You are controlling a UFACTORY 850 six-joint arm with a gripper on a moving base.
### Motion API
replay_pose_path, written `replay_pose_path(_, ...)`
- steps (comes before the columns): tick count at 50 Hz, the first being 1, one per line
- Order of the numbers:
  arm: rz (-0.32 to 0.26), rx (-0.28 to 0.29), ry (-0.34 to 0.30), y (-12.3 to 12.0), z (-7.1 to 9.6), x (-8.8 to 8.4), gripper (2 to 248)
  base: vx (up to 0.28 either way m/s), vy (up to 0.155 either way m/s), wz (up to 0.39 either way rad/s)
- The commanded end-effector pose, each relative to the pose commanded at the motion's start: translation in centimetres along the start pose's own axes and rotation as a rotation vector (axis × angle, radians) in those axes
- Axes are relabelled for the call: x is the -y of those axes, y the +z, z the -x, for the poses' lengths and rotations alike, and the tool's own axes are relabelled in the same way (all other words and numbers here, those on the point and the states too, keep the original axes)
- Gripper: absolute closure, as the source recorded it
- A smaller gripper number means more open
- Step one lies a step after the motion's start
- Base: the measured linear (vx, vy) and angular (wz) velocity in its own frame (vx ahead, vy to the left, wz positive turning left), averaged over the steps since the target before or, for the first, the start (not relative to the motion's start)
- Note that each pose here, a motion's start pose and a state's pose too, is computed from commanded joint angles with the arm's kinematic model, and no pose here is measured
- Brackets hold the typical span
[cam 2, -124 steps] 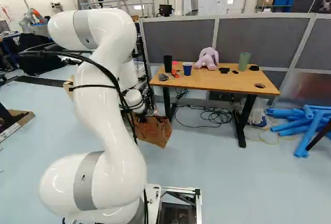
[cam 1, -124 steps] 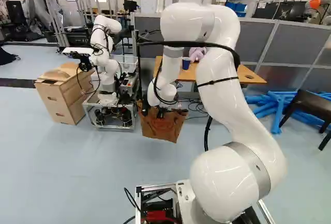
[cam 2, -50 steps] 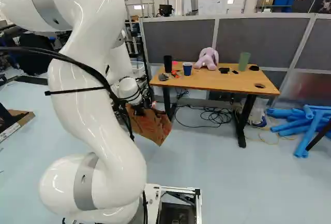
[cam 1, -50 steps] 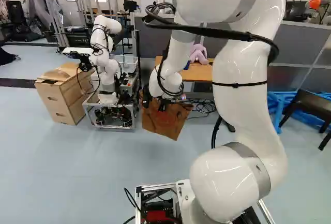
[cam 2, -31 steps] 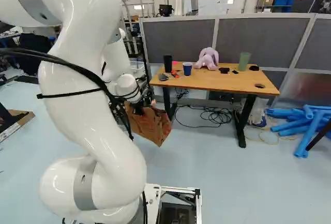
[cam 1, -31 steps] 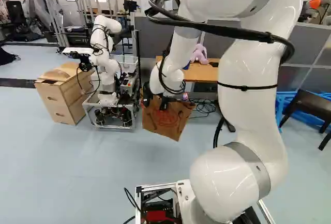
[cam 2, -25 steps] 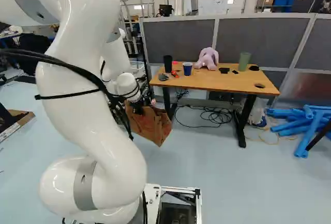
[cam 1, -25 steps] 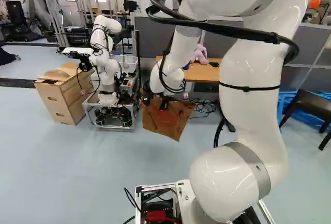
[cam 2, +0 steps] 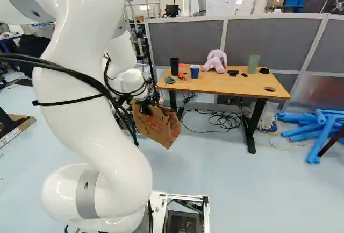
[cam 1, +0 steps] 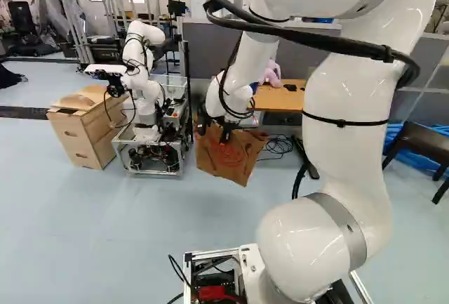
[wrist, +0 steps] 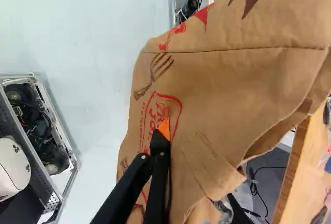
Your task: Pick up the bag on the ground and place it on the table
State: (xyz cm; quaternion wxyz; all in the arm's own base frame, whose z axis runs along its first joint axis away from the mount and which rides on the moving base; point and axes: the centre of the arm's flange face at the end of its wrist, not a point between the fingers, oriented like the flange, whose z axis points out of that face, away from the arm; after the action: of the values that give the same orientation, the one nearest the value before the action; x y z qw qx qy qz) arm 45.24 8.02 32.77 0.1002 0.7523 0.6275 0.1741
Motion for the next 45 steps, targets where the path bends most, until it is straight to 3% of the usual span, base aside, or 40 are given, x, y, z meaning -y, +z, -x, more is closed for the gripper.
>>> replay_pose_path(45, -0.031, 0.035, 0.028, -3.1, -0.7, -6.2, 232, 0.0, 0.0, 0.0)
